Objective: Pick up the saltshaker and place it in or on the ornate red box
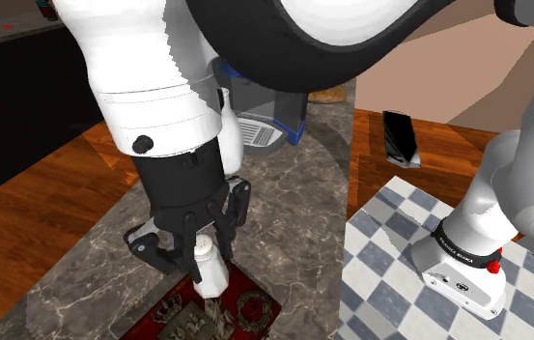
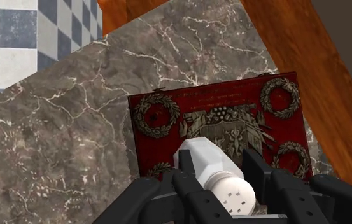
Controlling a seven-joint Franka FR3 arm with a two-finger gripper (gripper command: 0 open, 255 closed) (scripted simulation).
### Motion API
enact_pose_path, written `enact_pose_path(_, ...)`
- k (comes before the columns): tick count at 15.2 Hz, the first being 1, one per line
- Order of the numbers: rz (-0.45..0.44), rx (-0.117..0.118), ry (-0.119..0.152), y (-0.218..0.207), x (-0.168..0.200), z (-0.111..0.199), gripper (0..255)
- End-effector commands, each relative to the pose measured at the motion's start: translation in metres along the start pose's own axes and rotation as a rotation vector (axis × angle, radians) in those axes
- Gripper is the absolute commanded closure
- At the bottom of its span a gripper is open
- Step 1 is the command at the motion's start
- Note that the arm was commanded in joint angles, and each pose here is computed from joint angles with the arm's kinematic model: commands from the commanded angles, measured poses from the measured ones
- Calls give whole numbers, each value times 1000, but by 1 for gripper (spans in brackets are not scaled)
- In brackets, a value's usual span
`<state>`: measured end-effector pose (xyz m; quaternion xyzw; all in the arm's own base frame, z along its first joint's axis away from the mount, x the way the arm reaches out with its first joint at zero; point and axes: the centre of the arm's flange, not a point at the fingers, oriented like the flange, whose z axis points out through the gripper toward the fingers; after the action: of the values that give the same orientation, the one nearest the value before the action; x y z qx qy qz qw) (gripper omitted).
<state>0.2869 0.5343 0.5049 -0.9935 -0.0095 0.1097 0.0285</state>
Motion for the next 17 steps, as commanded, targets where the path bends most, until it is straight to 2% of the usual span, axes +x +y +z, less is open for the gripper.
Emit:
enact_pose_path(1, 4, 0, 1, -27, -2, 0, 255)
enact_pose_path(3, 4, 0, 1, -63, -8, 1, 255)
enact_pose_path(17, 4, 0, 1, -59, 8, 73, 255)
